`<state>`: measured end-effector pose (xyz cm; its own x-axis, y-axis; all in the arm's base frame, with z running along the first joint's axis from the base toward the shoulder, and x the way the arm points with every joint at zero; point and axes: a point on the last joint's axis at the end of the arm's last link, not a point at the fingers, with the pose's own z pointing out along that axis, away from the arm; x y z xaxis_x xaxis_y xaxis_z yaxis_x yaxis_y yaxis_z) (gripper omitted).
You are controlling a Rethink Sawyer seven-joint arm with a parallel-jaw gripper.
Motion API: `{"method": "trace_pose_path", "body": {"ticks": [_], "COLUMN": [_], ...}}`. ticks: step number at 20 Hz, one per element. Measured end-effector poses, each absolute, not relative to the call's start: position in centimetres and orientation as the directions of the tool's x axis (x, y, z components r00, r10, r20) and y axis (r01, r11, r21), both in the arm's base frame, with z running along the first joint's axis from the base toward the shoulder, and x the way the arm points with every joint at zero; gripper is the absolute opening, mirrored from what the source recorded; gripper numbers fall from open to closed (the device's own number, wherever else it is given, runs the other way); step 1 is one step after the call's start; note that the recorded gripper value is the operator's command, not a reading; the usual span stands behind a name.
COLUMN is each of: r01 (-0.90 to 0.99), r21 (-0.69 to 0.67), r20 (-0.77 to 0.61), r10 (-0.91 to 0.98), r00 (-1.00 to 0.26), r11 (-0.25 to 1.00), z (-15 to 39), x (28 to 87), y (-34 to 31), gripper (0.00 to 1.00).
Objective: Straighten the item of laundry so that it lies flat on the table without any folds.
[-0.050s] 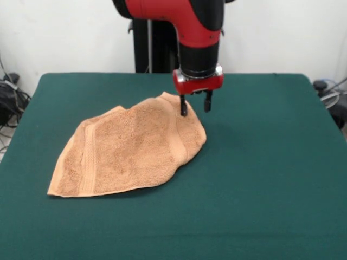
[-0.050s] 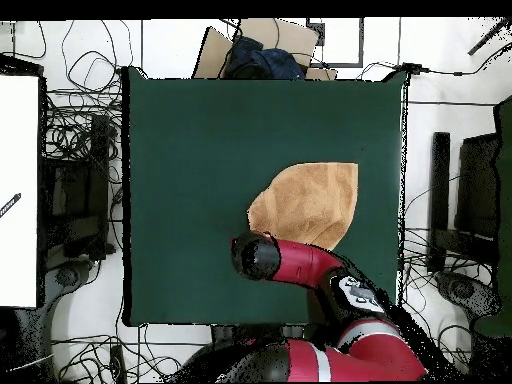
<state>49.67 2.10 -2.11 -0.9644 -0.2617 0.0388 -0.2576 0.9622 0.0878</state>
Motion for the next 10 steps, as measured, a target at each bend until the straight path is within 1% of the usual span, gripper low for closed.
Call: {"method": "trace_pose_path", "body": {"ticks": [5, 10], "r01": [-0.257, -0.262], "r21": [0.088, 0.062], "r20": [0.039, 0.022], "r10": [-0.261, -0.264], "r00": [-0.964, -0.964], "r11": [0.962, 0.963], "z": [-2.0, 1.7], "x": [49.6, 50.9], "y": [2.1, 1.3], "gripper": [1.00, 1.00]}}
